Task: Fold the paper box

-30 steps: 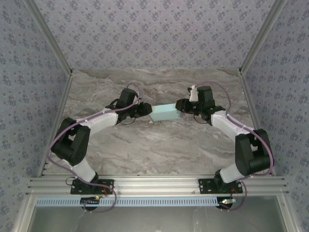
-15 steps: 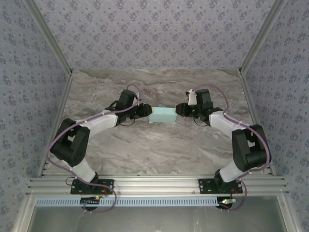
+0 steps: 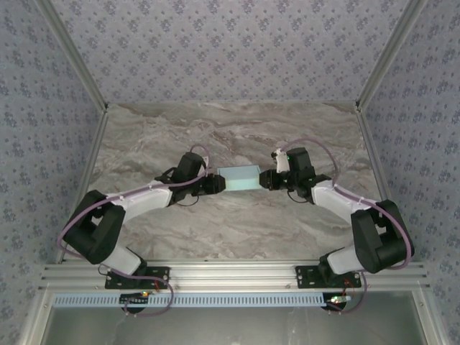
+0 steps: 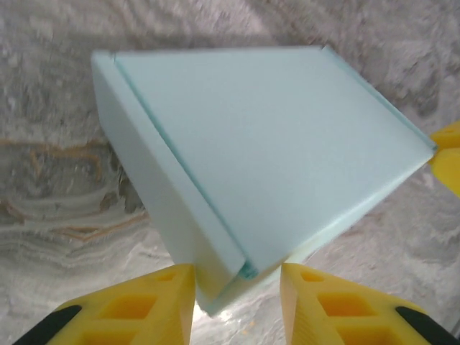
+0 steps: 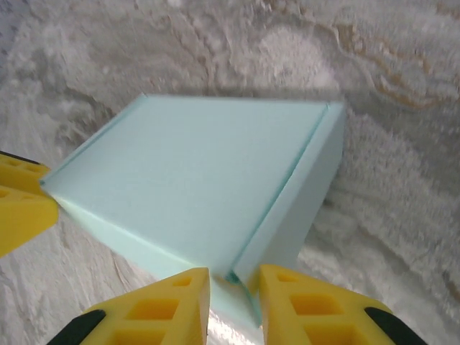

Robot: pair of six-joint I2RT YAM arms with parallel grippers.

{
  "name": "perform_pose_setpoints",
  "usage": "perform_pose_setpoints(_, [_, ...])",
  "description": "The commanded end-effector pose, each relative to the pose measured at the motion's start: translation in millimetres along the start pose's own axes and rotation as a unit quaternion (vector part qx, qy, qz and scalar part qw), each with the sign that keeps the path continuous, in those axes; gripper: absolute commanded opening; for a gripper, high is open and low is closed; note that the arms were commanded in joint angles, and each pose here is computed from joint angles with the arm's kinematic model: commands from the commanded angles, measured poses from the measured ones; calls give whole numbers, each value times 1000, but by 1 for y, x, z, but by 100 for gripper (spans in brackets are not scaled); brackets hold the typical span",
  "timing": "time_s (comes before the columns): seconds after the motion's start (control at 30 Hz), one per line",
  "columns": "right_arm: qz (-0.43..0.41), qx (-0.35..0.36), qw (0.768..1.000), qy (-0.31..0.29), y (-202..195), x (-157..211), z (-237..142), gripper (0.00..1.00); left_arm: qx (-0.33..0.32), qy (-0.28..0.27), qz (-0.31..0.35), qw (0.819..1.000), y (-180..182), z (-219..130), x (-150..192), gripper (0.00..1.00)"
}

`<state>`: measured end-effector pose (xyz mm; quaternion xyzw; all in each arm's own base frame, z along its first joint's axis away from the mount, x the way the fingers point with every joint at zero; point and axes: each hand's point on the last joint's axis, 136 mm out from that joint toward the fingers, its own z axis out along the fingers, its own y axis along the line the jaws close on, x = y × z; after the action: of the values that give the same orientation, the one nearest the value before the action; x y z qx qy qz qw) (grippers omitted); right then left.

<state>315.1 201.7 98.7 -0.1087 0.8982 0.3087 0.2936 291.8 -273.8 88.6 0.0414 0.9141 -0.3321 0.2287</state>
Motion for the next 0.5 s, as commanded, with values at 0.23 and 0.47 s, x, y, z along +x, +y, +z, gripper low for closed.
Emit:
perform_pose_setpoints(0.23, [-3, 98, 994, 44, -28, 32, -2, 38, -54, 4, 6, 998, 22, 5, 12, 46])
perform_pose_setpoints(0.47, [13, 71, 997, 30, -17, 13, 3, 53, -47, -22, 9, 999, 16, -1, -7, 61])
